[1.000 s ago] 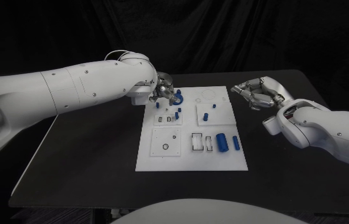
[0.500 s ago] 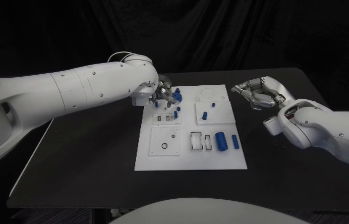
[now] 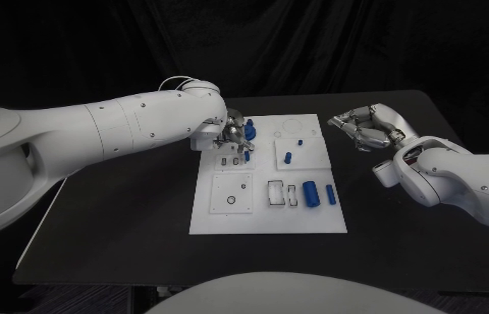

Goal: Assemble the parts on the task board

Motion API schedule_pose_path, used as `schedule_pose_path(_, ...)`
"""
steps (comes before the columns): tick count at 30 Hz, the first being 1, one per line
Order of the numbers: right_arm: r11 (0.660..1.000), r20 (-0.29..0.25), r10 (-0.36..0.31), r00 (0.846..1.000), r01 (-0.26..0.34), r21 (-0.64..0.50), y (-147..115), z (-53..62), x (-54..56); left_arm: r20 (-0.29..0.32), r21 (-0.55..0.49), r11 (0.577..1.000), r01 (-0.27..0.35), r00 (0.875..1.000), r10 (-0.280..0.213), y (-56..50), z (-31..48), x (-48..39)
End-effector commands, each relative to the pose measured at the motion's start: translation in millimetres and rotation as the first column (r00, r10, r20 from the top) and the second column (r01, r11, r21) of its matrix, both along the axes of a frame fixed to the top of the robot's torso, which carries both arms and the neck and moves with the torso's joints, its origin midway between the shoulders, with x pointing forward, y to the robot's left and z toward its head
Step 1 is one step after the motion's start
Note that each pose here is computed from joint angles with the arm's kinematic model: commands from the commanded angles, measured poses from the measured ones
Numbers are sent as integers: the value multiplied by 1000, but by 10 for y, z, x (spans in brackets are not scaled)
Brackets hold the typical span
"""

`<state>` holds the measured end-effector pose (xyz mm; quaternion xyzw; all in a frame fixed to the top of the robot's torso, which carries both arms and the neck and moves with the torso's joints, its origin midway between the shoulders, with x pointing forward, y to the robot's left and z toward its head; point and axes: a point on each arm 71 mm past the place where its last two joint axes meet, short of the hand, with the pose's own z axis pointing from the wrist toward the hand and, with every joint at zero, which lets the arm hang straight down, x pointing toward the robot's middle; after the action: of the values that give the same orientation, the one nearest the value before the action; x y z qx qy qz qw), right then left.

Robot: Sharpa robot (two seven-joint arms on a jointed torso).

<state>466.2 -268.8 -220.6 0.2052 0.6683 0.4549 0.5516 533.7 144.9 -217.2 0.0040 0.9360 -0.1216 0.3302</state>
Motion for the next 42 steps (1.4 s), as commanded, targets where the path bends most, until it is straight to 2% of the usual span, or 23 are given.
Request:
schedule_pose_path(1,999,20,9,1000,-8,-35,9,-1,-10,8,-22,1000,8,1000,-8,-29,-14,-1)
schedule_pose_path(11,999,18,12,1000,-11,-49,1,-8,-6,17,-43,999,13,1000,-13,-61,-37,-7)
schedule_pose_path(34,999,10,27,1000,-26,-45,39,-19,3,-9,-14,1000,-8,1000,8,-1,-127,-20)
schedule_pose_path(42,999,8,27,1000,-27,-46,43,-23,12,-15,-21,1000,5,1000,-5,-33,-145,-43)
